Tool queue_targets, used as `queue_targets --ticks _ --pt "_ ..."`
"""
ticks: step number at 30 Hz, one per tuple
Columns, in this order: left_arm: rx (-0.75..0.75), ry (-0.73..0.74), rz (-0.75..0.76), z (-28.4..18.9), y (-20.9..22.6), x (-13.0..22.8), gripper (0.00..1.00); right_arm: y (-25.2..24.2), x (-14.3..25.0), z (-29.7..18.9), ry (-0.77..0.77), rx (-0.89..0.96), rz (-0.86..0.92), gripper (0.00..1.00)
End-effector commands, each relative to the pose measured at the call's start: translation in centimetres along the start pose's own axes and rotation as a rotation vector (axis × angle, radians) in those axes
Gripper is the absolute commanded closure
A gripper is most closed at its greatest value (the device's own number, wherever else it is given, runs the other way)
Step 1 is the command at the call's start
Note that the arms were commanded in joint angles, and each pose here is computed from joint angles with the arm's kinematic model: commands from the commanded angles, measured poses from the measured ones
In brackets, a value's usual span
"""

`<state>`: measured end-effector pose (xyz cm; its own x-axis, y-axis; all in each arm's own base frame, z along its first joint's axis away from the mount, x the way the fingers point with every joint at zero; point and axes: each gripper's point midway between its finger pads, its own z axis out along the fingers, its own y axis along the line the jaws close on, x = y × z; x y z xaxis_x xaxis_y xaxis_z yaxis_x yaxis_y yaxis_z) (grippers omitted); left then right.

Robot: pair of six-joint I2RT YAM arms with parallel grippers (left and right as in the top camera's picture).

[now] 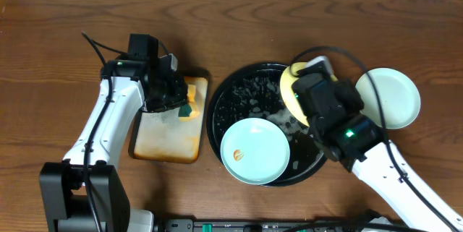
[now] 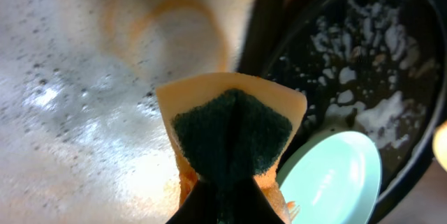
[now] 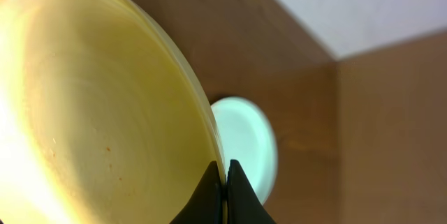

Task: Clean dirty plates on tray and stack at the side
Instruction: 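Grasp the yellow plate rim with the right gripper and lift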

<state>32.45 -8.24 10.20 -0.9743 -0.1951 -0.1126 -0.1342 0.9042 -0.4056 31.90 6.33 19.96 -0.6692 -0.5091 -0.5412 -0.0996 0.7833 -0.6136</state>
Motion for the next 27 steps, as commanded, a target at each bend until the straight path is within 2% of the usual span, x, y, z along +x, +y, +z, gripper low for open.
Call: queue_targets --ticks 1,5,14,19,27 --pt "-0.061 -0.026 0.033 -0.3 1.0 -0.4 0.92 0.0 -0.2 0.1 0.014 -0.062 0.255 0.99" --pt "-0.229 -0.073 0.048 -0.2 4.0 -1.3 0.92 -0.3 0.1 0.4 0.029 -0.061 0.264 0.99" --pt "-0.243 -0.010 -0.015 5.5 7.2 1.8 0.92 -0.2 0.1 0.4 0.028 -0.066 0.265 0.99" --pt "-0.172 -0.024 -0.017 5.0 5.6 1.4 0.93 -0.2 0.2 0.4 0.032 -0.070 0.262 0.99" --pt "-0.040 -0.216 0.024 -1.6 0.7 -1.7 0.93 0.0 0.2 0.4 0.031 -0.080 0.262 0.99"
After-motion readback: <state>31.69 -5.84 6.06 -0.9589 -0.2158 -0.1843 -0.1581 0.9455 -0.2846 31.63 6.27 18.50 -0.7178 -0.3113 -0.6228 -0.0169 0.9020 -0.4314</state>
